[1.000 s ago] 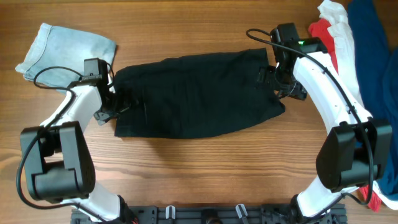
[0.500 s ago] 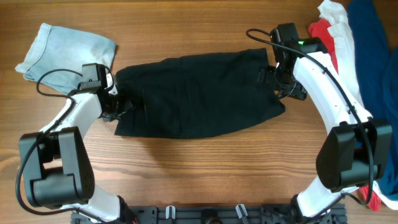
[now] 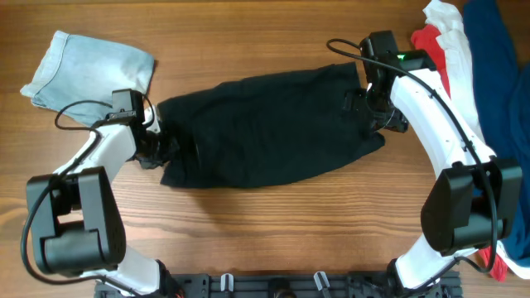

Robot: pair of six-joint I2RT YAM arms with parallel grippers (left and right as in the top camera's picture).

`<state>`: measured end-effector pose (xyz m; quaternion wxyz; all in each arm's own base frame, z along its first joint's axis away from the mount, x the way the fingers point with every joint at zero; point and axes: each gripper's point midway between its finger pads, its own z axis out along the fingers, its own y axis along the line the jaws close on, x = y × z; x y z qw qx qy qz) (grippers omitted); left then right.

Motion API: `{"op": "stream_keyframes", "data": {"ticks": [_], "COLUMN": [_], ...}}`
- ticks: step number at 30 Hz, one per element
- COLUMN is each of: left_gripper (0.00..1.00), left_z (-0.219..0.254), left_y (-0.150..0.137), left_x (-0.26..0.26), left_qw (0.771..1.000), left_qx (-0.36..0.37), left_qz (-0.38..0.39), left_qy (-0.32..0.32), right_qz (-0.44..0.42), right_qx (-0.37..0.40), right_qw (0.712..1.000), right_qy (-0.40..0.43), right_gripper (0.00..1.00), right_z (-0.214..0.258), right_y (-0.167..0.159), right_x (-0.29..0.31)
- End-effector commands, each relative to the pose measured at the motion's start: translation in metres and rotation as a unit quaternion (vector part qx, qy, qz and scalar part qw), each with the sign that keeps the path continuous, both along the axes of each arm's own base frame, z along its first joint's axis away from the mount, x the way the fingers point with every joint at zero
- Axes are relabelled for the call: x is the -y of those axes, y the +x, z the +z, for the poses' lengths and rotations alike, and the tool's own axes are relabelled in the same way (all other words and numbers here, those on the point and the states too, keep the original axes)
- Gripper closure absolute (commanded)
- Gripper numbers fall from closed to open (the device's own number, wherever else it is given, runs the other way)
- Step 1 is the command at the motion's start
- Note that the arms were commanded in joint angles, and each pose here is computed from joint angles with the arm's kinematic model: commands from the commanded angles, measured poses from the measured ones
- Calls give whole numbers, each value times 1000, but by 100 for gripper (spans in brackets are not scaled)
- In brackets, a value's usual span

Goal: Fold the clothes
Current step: 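Grasp the right end with the right gripper and fold it leftward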

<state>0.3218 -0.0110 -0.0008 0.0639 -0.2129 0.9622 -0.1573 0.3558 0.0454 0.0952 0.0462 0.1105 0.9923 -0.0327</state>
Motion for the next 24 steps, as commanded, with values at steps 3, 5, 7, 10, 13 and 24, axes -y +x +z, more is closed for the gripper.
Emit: {"op": "stream_keyframes", "data": {"ticks": [3,5,7,10,13,24], "left_gripper": [96,96,96,96,96,96], "left_z": [64,87,107,132,152,220], "left_y": [7,7,6,2,-5,-3], "left_x": [-14,-14,-14,-13,-12,1], "left_qw": [999,997,996,993,992,985], "left_qx": [49,69,88,112,122,172], "left_qz": [17,17,17,17,19,1], "left_qy": [14,17,20,23,23,18], "right_qz": [92,114,136,171,207,248], "right_qx": [37,39,41,46,53,10], "right_qw": [989,983,977,970,962,933], "right_qy": [107,141,159,164,173,262], "right_gripper": [19,28,45,79,88,93], "right_z": [25,27,28,29,27,-13], "right_y": [13,12,10,6,2,-20], "right_x": [-42,-59,-75,-102,-137,-234]}}
